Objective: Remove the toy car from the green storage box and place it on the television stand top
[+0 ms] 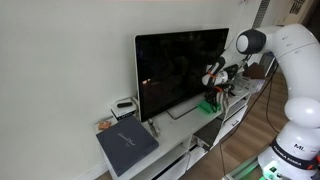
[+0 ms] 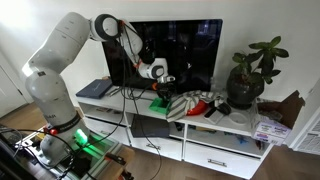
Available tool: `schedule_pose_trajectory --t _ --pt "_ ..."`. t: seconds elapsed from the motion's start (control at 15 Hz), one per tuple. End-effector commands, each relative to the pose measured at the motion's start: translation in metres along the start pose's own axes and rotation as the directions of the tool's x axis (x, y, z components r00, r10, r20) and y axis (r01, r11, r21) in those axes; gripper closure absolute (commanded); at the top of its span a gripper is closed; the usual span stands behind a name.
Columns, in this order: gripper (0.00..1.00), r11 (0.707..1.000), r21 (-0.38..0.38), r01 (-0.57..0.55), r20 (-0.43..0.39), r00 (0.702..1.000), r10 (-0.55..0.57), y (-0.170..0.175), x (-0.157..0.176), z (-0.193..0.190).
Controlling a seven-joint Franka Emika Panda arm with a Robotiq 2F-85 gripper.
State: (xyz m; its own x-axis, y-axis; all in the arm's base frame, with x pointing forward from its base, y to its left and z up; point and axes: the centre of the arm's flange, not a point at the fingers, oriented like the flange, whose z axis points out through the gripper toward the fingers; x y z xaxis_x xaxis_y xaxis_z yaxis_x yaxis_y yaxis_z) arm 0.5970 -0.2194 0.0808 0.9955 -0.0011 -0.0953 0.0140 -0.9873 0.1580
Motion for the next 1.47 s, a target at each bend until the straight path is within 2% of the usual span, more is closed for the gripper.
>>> schedule_pose_trajectory --t 0.0,0.47,1.07,1.33,1.4 --pt "0.9 1.0 0.025 0.002 -0.033 0.999 -0.001 0.0 -0.024 -0.028" --pt "0.9 0.998 0.066 0.006 -0.07 0.998 -0.002 -0.013 -0.049 -0.06" --pt "0.9 0.974 0.209 0.088 -0.085 0.994 -0.072 -0.078 -0.051 -0.083" --pt "0.9 0.953 0.287 0.101 -0.073 0.994 -0.083 -0.107 -0.044 -0.077" --pt "0.9 0.939 0.32 0.126 -0.083 0.991 -0.105 -0.108 -0.044 -0.077"
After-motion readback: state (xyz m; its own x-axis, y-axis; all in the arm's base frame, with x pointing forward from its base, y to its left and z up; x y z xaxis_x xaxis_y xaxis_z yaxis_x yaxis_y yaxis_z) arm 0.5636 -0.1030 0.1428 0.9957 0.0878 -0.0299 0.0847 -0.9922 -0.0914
